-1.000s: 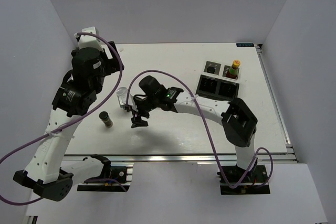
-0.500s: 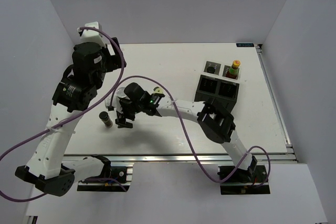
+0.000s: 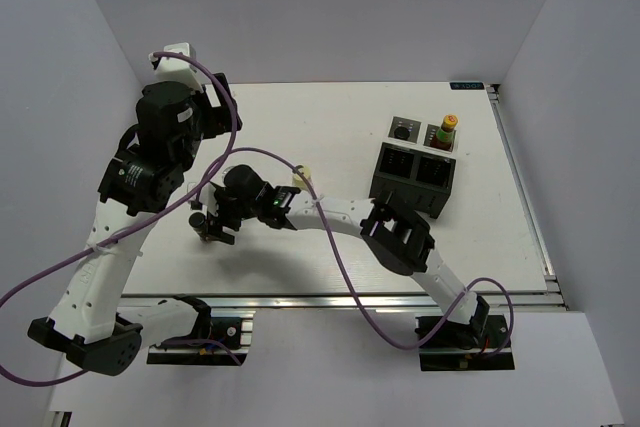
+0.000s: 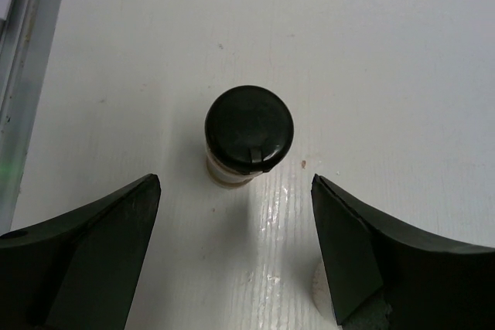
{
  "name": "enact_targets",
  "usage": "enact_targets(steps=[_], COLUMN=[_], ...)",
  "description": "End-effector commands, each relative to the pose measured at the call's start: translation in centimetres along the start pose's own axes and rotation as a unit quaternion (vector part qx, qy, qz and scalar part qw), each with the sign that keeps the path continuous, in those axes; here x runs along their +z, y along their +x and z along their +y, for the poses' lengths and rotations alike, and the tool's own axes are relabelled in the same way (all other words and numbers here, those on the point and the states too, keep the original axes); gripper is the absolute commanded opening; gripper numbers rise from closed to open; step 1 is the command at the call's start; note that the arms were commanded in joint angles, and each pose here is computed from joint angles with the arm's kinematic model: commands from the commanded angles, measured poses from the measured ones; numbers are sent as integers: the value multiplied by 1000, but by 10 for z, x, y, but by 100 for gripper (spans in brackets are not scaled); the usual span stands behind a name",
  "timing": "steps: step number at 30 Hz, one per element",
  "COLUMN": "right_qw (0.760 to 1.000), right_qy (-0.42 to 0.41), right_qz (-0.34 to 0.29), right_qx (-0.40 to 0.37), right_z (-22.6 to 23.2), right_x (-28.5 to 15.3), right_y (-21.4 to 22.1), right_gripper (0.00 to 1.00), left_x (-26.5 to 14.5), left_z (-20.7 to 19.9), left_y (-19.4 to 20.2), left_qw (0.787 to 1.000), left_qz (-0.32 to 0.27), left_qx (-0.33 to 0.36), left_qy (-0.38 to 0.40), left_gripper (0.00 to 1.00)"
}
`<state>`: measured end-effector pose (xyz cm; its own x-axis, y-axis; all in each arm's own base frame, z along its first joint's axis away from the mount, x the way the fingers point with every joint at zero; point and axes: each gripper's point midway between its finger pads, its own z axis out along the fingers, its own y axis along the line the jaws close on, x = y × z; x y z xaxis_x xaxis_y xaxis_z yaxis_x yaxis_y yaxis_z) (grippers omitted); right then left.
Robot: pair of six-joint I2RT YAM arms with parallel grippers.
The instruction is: Organize the condiment bottles
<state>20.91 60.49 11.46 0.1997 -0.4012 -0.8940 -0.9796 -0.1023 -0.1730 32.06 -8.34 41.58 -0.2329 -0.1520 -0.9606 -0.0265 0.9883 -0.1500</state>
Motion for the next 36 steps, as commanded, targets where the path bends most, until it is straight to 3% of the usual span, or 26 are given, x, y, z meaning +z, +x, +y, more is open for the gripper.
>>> enact_targets(steps=[1, 11, 23, 36], right_qw=[998, 996, 994, 993], right_qy=[34, 38, 20, -4], right_qz=[-54, -86, -103, -119], right_qx=[-1, 6, -4, -2], right_z=[-17, -21, -16, -7], right_x=[7, 21, 29, 31], right_y=[-34, -39, -38, -40], right_gripper=[84, 83, 71, 66], left_x=[-10, -8, -6, -7], left_z=[3, 0, 0, 3], left_y=[-3, 1, 0, -1], left_qw=[1000, 1000, 1000, 1000], left_qz=[-3, 9, 11, 14], left_qx=[2, 2, 5, 8], left_qy=[5, 8, 7, -1], left_gripper=[98, 98, 98, 98])
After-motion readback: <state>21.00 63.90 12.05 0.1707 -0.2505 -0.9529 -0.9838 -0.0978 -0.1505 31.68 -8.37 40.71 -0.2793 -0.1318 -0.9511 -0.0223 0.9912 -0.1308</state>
